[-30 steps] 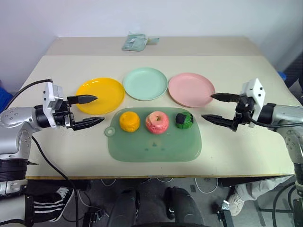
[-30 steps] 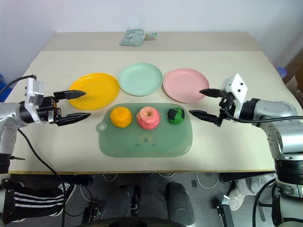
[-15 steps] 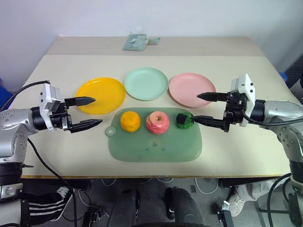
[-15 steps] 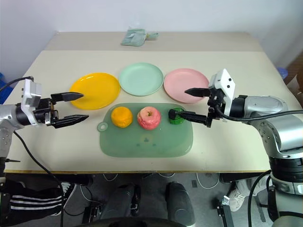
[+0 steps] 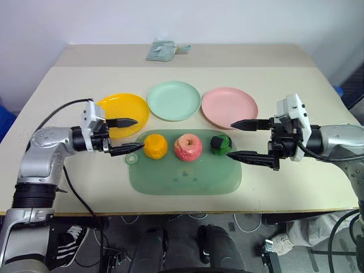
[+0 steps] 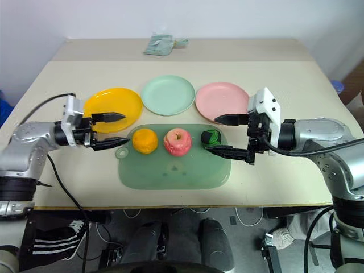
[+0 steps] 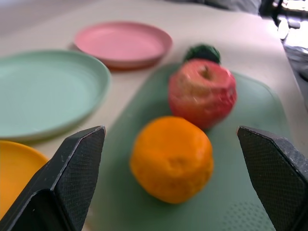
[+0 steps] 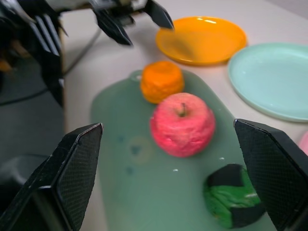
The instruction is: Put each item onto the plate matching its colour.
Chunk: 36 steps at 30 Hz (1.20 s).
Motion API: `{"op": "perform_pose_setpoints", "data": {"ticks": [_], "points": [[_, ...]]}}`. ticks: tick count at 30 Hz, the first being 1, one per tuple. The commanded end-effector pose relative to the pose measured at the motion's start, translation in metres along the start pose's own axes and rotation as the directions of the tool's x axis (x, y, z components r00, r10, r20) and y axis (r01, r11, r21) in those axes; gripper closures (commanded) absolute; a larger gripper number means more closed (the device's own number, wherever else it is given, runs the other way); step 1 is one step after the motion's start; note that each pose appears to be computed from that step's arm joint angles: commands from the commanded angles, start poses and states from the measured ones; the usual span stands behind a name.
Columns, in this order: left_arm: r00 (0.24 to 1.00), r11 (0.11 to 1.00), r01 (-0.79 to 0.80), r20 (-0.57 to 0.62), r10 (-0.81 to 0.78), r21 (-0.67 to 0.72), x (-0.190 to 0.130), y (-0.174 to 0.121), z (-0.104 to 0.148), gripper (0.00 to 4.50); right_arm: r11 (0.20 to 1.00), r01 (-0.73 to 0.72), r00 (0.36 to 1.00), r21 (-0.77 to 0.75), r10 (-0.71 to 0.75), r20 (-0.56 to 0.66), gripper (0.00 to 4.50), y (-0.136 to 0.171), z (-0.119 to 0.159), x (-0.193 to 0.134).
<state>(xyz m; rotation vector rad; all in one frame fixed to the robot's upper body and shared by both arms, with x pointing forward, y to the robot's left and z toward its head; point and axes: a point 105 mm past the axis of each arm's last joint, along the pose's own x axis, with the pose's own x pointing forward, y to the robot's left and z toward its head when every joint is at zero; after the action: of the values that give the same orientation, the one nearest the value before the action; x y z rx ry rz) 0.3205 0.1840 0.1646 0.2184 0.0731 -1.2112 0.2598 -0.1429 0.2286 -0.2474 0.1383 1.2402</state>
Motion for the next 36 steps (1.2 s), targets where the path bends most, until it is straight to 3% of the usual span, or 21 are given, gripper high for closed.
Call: {"op": "perform_pose_setpoints", "data": {"ticks": [1,8,13,16,18,21,24,30,33,36], "points": [[1.0,1.0,0.015,0.021,-0.015,0.005,0.006,0.002,0.005,0.0,0.999,-0.001,0.999,-0.039,0.003,0.053,0.06,0.005,0.017,-0.001],[1.0,1.0,0.016,0.02,-0.016,0.003,0.021,0.0,-0.006,0.0,0.999,0.002,0.998,-0.035,0.0,0.062,0.06,0.008,0.018,0.001],[0.997,0.999,0.037,-0.068,-0.035,0.023,0.026,-0.005,-0.027,0.0,0.999,0.013,0.998,-0.039,-0.011,0.064,0.06,0.007,0.019,0.001],[0.995,0.999,0.051,-0.086,-0.05,0.009,0.026,-0.007,-0.032,0.86,0.999,0.014,0.998,-0.04,-0.012,0.063,0.0,0.008,0.02,0.0],[0.996,0.999,0.022,-0.087,-0.019,0.04,0.027,-0.003,-0.032,1.72,0.999,0.016,0.998,-0.043,-0.013,0.064,0.0,0.008,0.021,0.001],[0.997,0.997,-0.008,-0.073,0.013,0.073,0.026,0.002,-0.028,1.72,0.999,0.019,0.998,-0.045,-0.016,0.067,0.0,0.007,0.022,0.001],[0.998,0.997,-0.063,0.013,0.063,0.034,0.02,0.013,-0.009,1.72,0.998,0.029,0.997,-0.051,-0.025,0.068,0.0,0.006,0.023,0.001],[0.918,0.929,-0.37,0.149,0.368,-0.018,-0.009,0.065,0.034,1.72,0.99,0.126,0.983,-0.058,-0.117,0.141,0.0,-0.011,0.033,0.0],[0.874,0.887,-0.46,0.163,0.458,-0.028,-0.015,0.078,0.037,1.72,0.964,0.256,0.952,-0.07,-0.238,0.194,0.0,-0.035,0.041,0.0],[0.857,0.868,-0.494,0.145,0.495,-0.044,-0.015,0.082,0.029,1.72,0.968,0.234,0.961,-0.086,-0.216,0.173,0.0,-0.033,0.039,0.003]]}}
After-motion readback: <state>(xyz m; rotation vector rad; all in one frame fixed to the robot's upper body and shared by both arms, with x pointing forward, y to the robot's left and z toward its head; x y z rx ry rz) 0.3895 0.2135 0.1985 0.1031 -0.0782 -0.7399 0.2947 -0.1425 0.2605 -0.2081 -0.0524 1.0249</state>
